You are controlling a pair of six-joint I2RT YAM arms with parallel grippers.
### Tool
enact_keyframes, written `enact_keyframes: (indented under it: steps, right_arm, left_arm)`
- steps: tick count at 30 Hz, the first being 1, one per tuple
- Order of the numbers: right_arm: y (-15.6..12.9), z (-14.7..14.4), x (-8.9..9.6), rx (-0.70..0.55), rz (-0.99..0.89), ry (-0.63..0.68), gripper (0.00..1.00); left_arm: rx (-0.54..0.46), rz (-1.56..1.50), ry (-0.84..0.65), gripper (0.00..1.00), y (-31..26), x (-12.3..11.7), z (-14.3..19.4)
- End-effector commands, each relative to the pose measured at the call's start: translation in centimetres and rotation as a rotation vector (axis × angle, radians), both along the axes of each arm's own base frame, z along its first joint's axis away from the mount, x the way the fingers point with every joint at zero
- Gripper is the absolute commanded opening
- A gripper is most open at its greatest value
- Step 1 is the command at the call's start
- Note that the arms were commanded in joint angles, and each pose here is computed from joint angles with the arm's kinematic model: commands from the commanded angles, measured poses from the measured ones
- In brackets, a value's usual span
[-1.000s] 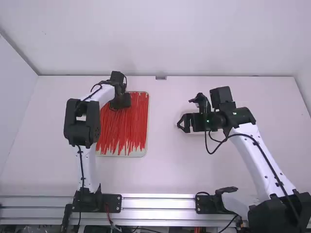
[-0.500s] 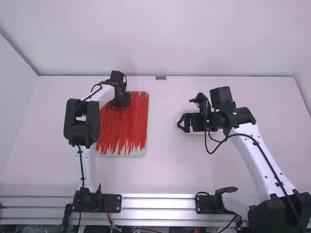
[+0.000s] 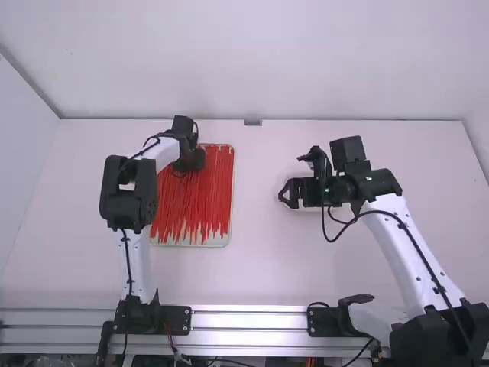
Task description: Fasten the cable tie
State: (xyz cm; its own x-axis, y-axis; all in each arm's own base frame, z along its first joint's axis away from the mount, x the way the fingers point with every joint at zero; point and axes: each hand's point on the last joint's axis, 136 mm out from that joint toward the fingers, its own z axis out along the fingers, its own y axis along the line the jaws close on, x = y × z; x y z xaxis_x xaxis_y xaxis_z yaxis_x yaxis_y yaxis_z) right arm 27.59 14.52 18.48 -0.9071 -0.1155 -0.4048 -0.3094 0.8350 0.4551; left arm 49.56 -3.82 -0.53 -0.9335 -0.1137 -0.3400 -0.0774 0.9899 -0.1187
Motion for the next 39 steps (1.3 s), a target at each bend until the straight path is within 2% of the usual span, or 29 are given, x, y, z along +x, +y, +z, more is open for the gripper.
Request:
enact_keyframes:
  steps: [1,10,19,34,39]
  right_arm:
    - [0.2,1.1,0.6,0.010,0.000,-0.027,0.98]
    - [0.2,1.0,0.6,0.009,-0.001,-0.027,0.98]
    - [0.1,0.9,0.5,0.002,-0.002,-0.021,0.98]
    - [-0.1,0.8,0.5,-0.006,-0.008,-0.020,0.98]
    - [0.0,1.0,0.8,-0.003,-0.008,-0.030,0.98]
  left_arm:
    - [0.011,0.010,0.033,0.14,0.4,-0.8,-1.1]
    - [0.011,0.015,0.019,0.18,0.6,0.3,0.9]
    - [0.011,0.015,0.024,0.18,0.6,0.3,1.1]
    - [0.028,0.021,0.027,0.04,0.9,0.2,1.1]
    - [0.020,0.043,-0.018,0.03,0.9,1.3,3.9]
